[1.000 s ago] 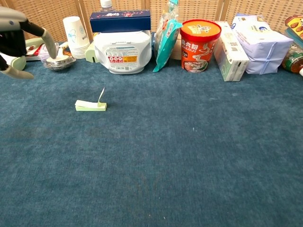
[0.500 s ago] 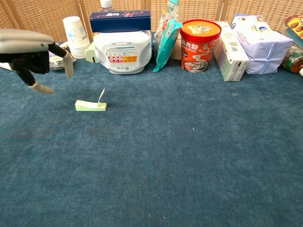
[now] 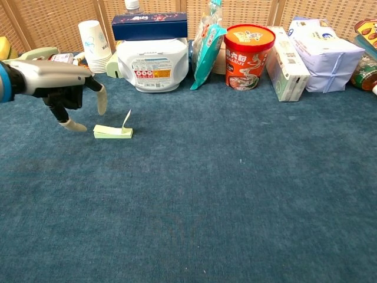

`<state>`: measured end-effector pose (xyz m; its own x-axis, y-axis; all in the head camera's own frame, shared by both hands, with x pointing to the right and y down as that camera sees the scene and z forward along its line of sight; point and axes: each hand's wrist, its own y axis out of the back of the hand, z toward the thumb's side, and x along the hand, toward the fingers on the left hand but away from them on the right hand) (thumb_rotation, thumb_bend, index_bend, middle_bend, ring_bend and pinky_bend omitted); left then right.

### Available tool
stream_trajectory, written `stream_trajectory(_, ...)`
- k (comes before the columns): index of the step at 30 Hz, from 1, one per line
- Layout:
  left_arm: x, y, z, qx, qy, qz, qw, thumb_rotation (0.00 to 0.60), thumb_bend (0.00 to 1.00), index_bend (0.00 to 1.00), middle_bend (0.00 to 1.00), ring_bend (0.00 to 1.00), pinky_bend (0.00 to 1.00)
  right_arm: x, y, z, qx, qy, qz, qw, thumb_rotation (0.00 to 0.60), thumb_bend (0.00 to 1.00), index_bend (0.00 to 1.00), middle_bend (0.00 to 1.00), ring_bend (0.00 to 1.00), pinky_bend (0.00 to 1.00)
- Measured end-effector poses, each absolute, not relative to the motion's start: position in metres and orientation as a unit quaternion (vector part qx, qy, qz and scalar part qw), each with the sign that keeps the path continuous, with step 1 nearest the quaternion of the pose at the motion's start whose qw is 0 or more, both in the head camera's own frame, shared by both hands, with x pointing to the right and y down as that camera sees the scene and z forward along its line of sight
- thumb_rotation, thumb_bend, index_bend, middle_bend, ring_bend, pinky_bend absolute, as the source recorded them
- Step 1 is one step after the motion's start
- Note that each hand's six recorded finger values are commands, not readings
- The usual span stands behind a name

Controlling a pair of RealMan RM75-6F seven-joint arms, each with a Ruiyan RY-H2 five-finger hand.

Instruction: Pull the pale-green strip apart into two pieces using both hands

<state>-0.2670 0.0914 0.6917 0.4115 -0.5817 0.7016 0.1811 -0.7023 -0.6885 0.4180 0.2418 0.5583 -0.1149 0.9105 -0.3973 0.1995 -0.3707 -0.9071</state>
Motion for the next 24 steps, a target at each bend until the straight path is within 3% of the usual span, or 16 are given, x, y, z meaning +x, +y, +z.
stream_trajectory(24, -0.258, 0.093, 0.716, -0.751, 0.116, -0.551, 0.346, 0.6, 0.23, 0.41, 1.0, 1.0, 1.0, 0.429, 0.249, 0.55, -0.578, -0.48, 0.586, 0.303, 0.6, 0.47, 0.08, 0.31, 0.14, 0.12)
